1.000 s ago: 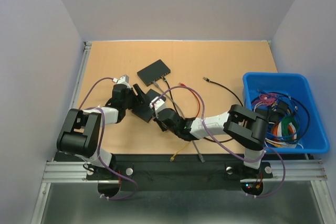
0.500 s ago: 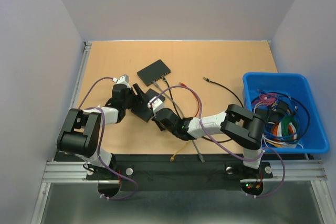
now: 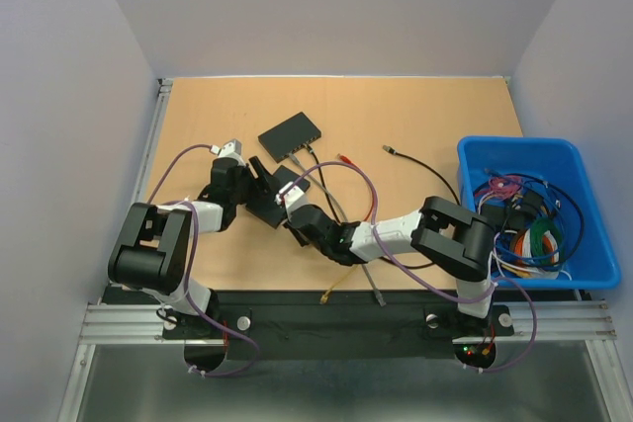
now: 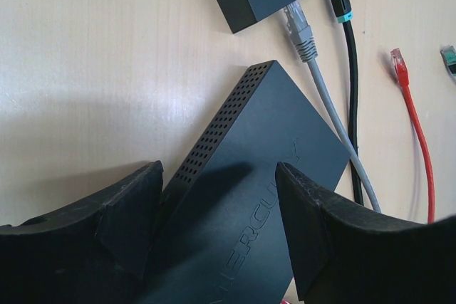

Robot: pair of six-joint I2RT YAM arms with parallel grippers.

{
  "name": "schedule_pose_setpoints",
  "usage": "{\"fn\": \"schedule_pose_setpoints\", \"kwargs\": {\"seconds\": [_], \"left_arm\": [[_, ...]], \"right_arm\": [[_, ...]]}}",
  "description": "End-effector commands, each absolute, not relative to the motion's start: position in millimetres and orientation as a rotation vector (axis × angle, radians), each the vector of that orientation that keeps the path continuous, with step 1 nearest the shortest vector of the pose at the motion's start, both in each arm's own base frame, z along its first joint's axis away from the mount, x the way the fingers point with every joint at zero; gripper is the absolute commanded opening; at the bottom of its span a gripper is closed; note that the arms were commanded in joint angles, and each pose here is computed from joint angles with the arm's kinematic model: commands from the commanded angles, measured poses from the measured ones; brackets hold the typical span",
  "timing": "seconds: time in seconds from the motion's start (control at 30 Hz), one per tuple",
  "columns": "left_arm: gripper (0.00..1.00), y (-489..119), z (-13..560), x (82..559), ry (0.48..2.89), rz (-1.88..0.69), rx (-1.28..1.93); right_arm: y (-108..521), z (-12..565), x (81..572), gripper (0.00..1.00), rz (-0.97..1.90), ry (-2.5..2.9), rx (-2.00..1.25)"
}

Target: Insert the plug into the switch port

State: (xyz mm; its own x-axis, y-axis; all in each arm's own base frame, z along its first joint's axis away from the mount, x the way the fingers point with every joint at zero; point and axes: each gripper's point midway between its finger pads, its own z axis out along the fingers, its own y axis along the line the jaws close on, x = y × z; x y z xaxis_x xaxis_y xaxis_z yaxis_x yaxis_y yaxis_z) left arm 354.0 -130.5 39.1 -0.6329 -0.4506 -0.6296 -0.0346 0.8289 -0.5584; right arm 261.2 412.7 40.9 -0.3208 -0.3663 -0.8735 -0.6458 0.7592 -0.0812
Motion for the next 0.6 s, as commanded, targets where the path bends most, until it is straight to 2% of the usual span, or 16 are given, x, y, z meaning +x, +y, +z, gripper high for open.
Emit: {"fn": "schedule_pose_setpoints", "kwargs": {"seconds": [0.0,0.3,0.57], "left_arm": [[0.75,-145,25,338,2.277,-0.72,-0.338],[0.75,-146,23,338,2.283,-0.718,-0.337],[0.75,-147,22,337,2.287,-0.722,-0.336]], "right_arm": [[440,91,275,0.0,0.46,1.788,-0.676],[452,102,263,0.0,0.551,1.722,-0.727],[453,87,267,0.0,0.53,1.728,-0.711]]}}
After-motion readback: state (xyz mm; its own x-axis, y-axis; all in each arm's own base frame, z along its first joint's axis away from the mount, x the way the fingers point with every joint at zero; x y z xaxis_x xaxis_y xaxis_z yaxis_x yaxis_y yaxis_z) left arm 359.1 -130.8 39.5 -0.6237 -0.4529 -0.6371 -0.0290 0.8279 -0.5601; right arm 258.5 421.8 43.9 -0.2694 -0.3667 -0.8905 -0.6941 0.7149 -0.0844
